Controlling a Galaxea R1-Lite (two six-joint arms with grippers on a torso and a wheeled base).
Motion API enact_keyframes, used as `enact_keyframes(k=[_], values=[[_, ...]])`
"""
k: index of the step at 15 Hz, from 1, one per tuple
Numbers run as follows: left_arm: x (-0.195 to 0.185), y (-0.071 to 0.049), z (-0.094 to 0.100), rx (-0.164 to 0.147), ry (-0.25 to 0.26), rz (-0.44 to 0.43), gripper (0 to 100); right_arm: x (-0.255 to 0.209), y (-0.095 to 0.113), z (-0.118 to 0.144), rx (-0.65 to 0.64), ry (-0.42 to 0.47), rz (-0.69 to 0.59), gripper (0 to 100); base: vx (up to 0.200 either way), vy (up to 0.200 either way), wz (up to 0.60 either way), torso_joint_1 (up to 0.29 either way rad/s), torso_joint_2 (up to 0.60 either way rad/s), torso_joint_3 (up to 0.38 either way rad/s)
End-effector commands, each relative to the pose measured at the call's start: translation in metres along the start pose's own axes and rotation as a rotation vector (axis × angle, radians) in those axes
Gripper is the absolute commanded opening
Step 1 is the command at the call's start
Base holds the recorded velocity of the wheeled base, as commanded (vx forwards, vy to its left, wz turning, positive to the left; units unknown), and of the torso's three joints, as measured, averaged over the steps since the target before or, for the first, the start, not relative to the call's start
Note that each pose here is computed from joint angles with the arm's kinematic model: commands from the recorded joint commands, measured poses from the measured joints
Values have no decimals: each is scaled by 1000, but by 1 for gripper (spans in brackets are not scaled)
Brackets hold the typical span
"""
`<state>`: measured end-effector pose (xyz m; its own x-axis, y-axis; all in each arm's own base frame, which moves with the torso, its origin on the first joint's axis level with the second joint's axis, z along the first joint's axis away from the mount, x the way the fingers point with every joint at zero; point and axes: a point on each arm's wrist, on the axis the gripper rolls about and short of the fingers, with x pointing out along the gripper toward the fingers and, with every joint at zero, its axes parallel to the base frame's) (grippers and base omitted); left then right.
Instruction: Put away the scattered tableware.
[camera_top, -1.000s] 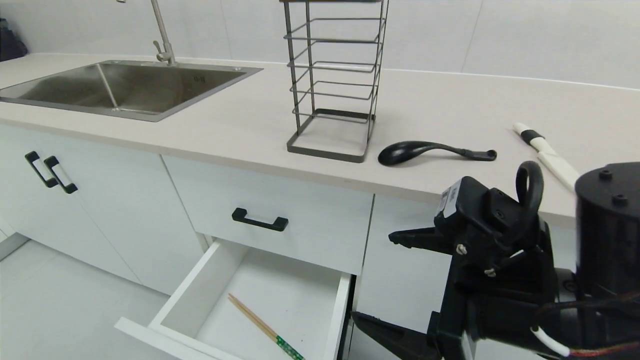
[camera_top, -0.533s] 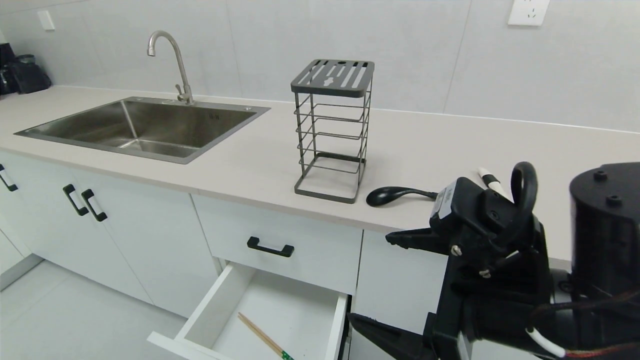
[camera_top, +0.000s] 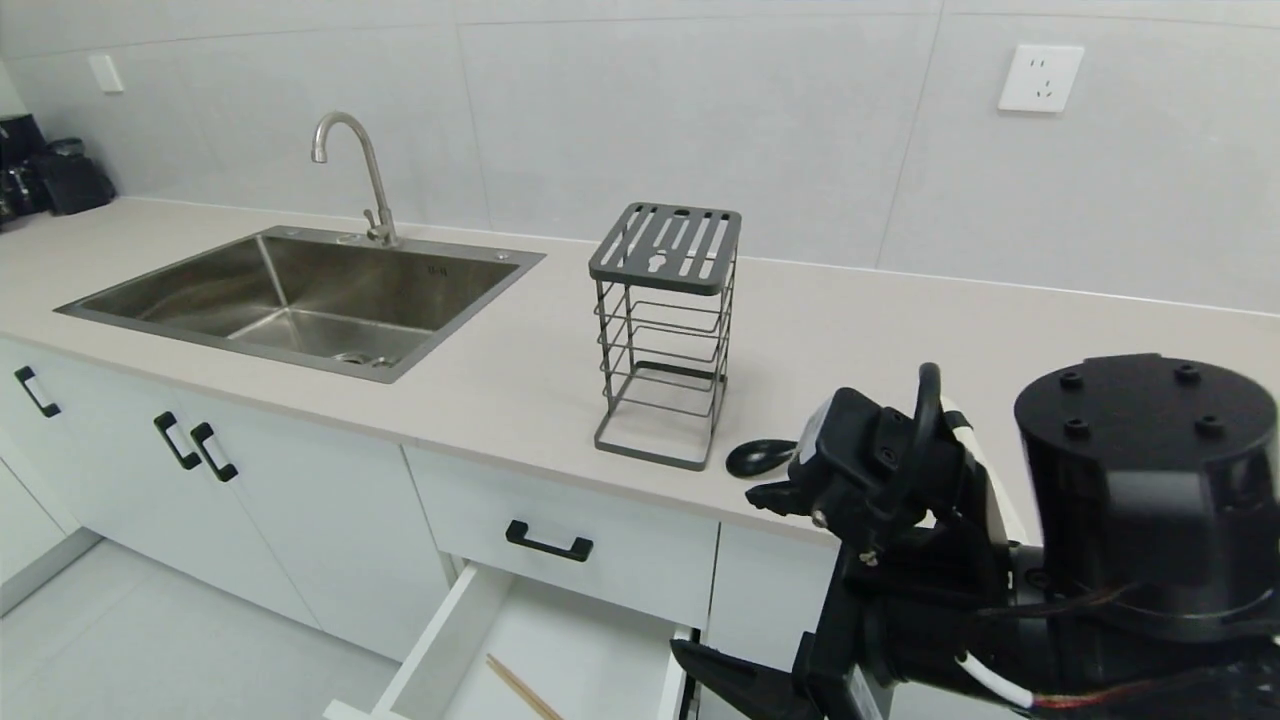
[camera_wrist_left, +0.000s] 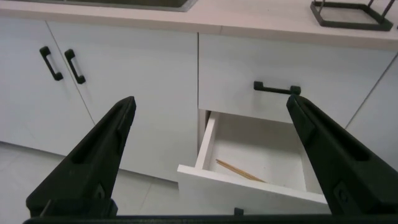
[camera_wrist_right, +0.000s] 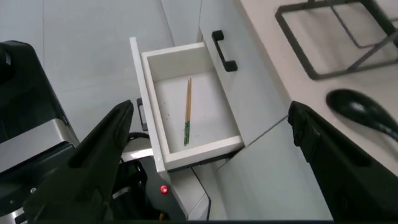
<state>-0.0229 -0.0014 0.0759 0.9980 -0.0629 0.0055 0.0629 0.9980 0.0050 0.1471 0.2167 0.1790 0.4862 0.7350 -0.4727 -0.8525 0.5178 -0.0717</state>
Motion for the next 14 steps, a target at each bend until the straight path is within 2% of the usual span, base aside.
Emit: enact_keyframes(k=[1, 10, 11, 13, 14], values=[[0, 0, 0, 0, 1, 0, 100, 13, -3, -6, 5, 38, 8, 100, 0, 0, 0, 276, -520, -232], [0, 0, 0, 0, 1, 0, 100, 29, -10, -23, 29, 115, 15, 100, 0, 0, 0, 283, -546, -261], [0, 0, 0, 0, 1, 0, 100, 33, -10, -26, 34, 125, 66, 100, 0, 0, 0, 203, -383, -173], [0, 0, 0, 0, 1, 0, 100, 34, -11, -27, 39, 129, 81, 100, 0, 0, 0, 85, -158, -88], [0, 0, 0, 0, 1, 2, 100, 42, -14, -36, 62, 162, 112, 100, 0, 0, 0, 36, -71, -32]])
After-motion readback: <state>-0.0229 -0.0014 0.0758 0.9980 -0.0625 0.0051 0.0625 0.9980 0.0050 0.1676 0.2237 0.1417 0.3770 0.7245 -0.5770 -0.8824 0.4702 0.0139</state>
